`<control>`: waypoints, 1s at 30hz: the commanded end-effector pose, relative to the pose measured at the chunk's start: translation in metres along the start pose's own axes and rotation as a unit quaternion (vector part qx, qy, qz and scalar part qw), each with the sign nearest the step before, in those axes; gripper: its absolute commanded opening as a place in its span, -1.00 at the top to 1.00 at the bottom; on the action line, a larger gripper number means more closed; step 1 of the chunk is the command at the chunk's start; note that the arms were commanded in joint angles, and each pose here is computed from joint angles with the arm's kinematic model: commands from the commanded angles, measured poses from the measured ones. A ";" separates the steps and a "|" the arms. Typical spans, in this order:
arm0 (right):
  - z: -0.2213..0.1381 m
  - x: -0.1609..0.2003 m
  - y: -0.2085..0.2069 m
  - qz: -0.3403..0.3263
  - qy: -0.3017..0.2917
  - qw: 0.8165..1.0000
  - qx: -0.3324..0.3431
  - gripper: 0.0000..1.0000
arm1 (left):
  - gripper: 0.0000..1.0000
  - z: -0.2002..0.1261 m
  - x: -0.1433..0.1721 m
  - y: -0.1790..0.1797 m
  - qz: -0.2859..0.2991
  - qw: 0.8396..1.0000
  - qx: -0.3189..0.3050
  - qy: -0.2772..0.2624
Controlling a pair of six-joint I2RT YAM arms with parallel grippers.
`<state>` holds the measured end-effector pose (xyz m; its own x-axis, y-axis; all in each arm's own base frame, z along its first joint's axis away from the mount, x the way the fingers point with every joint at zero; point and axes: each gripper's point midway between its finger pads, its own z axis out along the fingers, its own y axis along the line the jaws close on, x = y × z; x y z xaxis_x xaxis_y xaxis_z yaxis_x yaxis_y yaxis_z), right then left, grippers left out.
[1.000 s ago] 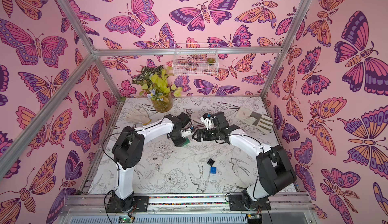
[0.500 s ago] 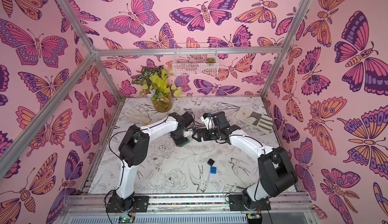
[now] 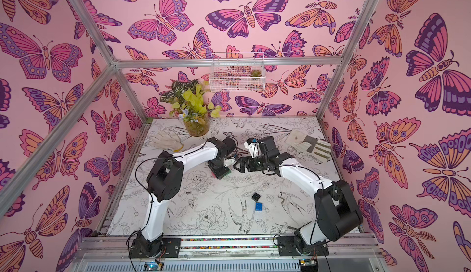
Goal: Assemble the letter v with lego
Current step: Assemble the lego brick with the lego brick, then adjust the lego brick at the center of the board.
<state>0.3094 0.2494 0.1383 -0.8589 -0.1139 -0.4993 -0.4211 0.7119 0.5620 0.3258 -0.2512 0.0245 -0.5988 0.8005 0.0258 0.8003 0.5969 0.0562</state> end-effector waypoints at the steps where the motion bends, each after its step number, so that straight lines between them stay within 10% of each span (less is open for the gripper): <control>1: -0.005 0.003 0.005 -0.010 0.002 1.000 -0.001 -0.98 | -0.13 0.001 -0.005 0.000 -0.008 1.000 -0.007 -0.009; 21: -0.008 0.006 0.006 -0.011 0.007 1.000 0.000 -0.98 | -0.12 0.020 -0.032 -0.014 0.032 0.998 0.046 -0.020; 30: -0.008 0.005 0.007 -0.009 0.003 1.000 -0.003 -0.98 | 0.18 0.028 -0.012 -0.017 0.060 0.997 0.050 0.002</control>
<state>0.3057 0.2475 0.1405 -0.8591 -0.1209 -0.4974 -0.4237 0.7132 0.5584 0.3471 -0.2830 0.0160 -0.5351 0.8422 -0.0667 0.8433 0.5371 0.0164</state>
